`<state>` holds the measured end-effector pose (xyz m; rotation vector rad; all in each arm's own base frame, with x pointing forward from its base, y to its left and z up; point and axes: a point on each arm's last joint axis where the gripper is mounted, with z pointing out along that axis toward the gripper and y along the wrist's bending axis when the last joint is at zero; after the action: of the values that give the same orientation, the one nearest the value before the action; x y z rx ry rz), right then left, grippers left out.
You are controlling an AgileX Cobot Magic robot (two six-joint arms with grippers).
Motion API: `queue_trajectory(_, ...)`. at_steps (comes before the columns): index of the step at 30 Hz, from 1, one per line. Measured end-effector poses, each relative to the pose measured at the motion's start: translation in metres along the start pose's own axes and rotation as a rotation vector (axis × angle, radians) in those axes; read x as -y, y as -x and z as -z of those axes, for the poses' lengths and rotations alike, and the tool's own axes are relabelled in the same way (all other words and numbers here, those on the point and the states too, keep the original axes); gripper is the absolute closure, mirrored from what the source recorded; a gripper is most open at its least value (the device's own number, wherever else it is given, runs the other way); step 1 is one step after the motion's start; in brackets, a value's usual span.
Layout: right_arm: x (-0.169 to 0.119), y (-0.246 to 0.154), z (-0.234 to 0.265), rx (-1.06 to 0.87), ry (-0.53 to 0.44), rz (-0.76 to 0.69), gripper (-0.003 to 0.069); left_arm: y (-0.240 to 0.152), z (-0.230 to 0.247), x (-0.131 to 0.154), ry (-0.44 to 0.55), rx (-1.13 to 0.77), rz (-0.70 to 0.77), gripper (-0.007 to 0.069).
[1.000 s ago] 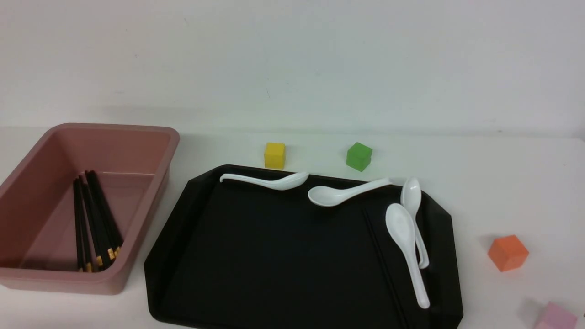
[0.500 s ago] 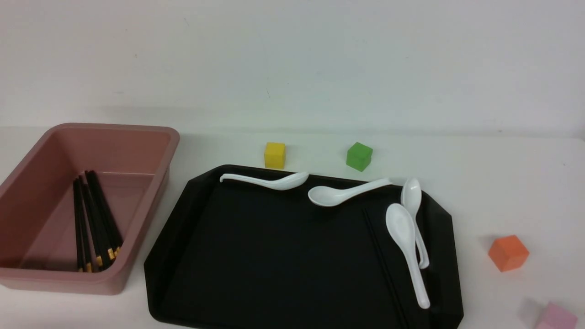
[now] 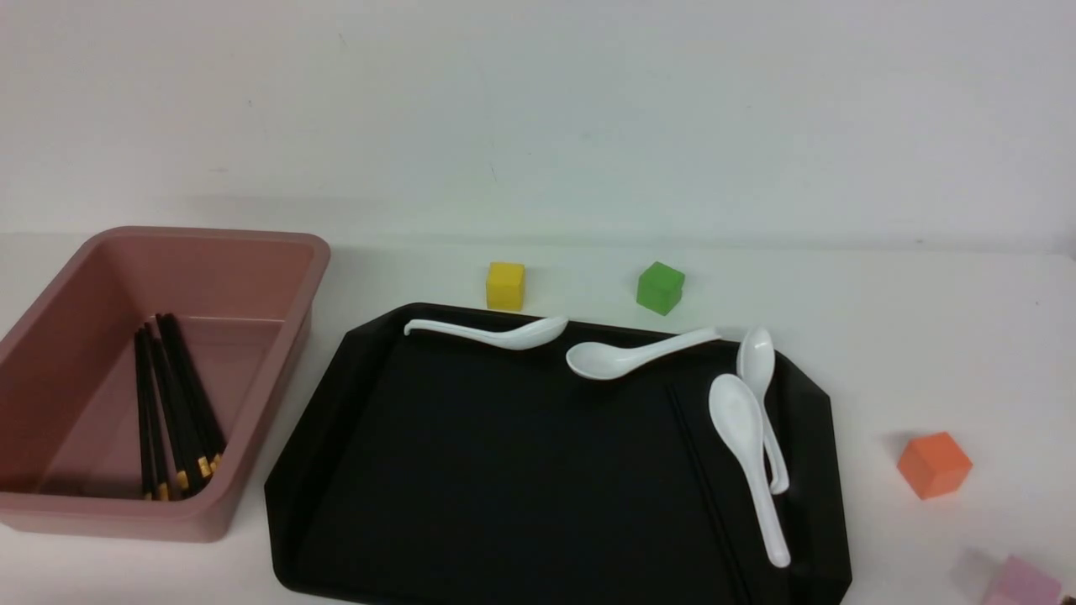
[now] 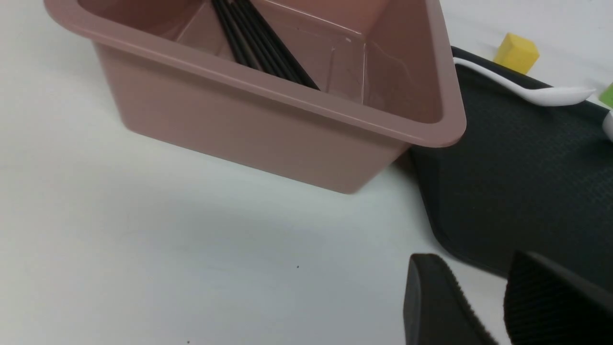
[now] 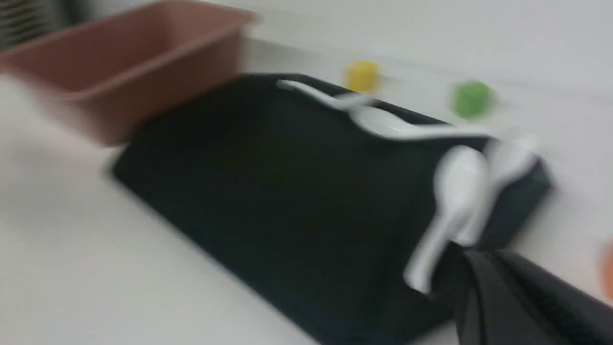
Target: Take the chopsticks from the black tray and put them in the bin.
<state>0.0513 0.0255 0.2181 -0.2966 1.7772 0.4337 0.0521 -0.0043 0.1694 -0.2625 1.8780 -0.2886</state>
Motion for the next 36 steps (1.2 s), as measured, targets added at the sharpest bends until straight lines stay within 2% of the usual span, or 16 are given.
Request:
queue_trajectory(1, 0.006, -0.008, 0.0, 0.027, -0.085, -0.033, 0.0616, 0.0, 0.0, 0.0, 0.0, 0.0, 0.0, 0.0386)
queue_trajectory(3, 0.009, -0.014, 0.0, 0.034, -0.131, -0.052, 0.0615, 0.0, 0.0, 0.0, 0.0, 0.0, 0.0, 0.0386)
queue_trajectory(4, 0.014, -0.022, 0.0, 0.044, -0.202, -0.077, 0.0615, 0.0, 0.0, 0.0, 0.0, 0.0, 0.0, 0.0386)
queue_trajectory(8, 0.024, -0.037, -0.002, 0.031, -0.354, -0.114, 0.0609, 0.0, 0.0, 0.0, 0.0, 0.0, 0.0, 0.0387)
queue_trajectory(12, 0.027, -0.039, -0.001, 0.029, -0.412, -0.129, 0.0603, 0.0, 0.0, 0.0, 0.0, 0.0, 0.0, 0.0387)
queue_trajectory(36, 0.027, -0.042, 0.0, -0.024, -0.42, -0.147, 0.0575, 0.0, 0.0, 0.0, 0.0, 0.0, 0.0, 0.0387)
